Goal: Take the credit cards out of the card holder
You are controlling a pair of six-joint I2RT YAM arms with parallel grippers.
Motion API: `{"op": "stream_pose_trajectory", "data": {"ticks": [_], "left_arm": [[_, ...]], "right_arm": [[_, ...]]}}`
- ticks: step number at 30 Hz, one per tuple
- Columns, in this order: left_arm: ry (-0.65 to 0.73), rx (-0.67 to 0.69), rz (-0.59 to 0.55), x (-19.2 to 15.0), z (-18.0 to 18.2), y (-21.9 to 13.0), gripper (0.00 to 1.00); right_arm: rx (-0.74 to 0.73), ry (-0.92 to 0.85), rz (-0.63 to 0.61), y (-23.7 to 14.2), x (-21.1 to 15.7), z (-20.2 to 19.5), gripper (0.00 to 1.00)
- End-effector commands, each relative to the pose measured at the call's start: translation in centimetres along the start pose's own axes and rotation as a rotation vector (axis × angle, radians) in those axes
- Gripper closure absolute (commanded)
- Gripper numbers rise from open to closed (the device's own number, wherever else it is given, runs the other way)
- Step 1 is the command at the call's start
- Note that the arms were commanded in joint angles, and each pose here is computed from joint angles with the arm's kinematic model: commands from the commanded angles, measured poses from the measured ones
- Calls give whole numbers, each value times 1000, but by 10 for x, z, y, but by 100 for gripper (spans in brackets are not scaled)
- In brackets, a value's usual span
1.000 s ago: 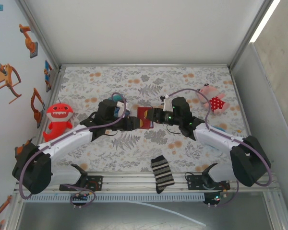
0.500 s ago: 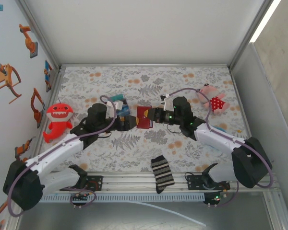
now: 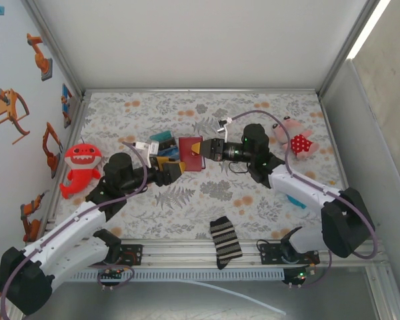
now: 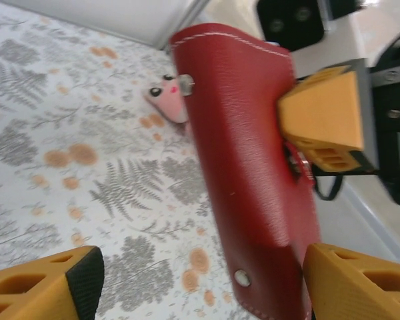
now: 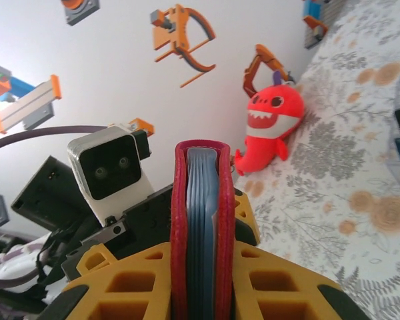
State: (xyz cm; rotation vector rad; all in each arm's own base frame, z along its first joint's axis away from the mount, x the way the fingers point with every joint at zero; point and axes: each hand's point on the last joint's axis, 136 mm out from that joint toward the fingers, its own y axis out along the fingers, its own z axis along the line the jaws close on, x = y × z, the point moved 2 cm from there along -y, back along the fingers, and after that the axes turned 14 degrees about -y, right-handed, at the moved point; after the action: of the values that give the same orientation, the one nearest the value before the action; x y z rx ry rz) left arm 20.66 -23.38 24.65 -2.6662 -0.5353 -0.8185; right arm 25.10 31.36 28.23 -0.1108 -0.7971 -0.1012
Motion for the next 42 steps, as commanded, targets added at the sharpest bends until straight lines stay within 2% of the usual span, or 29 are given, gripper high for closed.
{"op": "stream_pose_trajectory", "data": {"ticks": [1,8,13,15,19,22,24,27,30,34,36,39,42], "left_arm": [[46,-152,14,1,-26,-3,23],[40,-203,5,3,-33,-1,48],[15,-260,8,6,-38,5,49],[6,-279,7,7,-39,7,52],[-9,-291,14,7,-37,12,70],[-15,-291,29,5,-36,14,78],[-13,-284,32,5,-35,15,82],[-1,-265,32,6,-34,15,86],[16,-214,26,7,-28,15,89],[50,-87,2,9,-14,11,93],[67,-15,-11,10,-5,7,94],[87,66,-24,13,4,3,95],[90,102,-45,16,9,2,95]], "right_arm": [[142,-63,-24,0,22,35,88],[142,-61,-22,1,20,35,89],[156,-69,-19,5,19,38,90],[163,-72,-18,7,19,39,91],[171,-74,-22,9,19,41,92],[163,-76,-26,9,19,39,91],[149,-68,-30,10,18,35,86],[130,-66,-32,10,17,31,65],[50,-77,-23,8,15,23,53],[-215,-125,18,-11,10,3,40],[-328,-149,30,-24,9,-2,36],[-465,-165,37,-39,8,-8,39],[-566,-193,61,-42,7,-7,48]]}}
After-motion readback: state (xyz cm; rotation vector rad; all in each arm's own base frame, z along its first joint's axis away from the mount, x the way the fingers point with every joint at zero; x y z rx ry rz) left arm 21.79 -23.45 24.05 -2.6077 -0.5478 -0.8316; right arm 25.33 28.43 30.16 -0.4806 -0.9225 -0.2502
